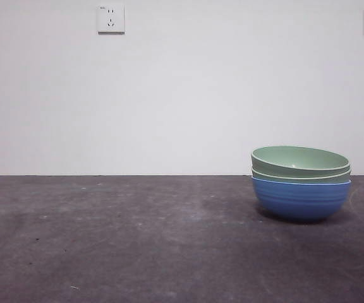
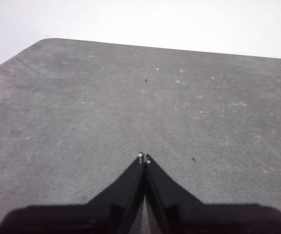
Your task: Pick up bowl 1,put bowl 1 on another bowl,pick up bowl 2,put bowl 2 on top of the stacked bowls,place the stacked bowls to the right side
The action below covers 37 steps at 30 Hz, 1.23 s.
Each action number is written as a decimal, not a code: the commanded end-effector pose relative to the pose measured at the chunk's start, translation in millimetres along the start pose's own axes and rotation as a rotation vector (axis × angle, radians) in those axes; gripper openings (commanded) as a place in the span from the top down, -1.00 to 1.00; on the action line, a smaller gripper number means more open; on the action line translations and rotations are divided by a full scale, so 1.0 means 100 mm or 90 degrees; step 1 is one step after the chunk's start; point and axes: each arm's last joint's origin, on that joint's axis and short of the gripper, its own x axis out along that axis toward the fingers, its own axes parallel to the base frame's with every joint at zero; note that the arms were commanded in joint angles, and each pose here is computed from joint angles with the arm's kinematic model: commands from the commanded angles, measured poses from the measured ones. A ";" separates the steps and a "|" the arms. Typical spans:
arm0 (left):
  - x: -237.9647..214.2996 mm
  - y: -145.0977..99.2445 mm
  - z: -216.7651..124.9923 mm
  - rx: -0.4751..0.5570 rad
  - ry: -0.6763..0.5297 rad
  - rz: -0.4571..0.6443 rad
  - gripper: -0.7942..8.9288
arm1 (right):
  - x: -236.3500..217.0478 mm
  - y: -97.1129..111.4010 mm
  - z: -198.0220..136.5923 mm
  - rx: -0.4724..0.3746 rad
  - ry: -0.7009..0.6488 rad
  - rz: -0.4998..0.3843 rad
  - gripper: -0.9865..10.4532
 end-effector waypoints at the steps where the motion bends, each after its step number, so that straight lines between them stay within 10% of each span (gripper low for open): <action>1: 0.01 0.01 -0.04 -0.006 0.006 0.001 0.84 | 0.01 0.00 -0.12 0.016 -0.003 -0.002 0.82; 37: 0.01 0.01 -0.04 -0.006 0.006 0.001 0.84 | 0.01 0.00 -0.29 0.048 -0.001 -0.001 0.82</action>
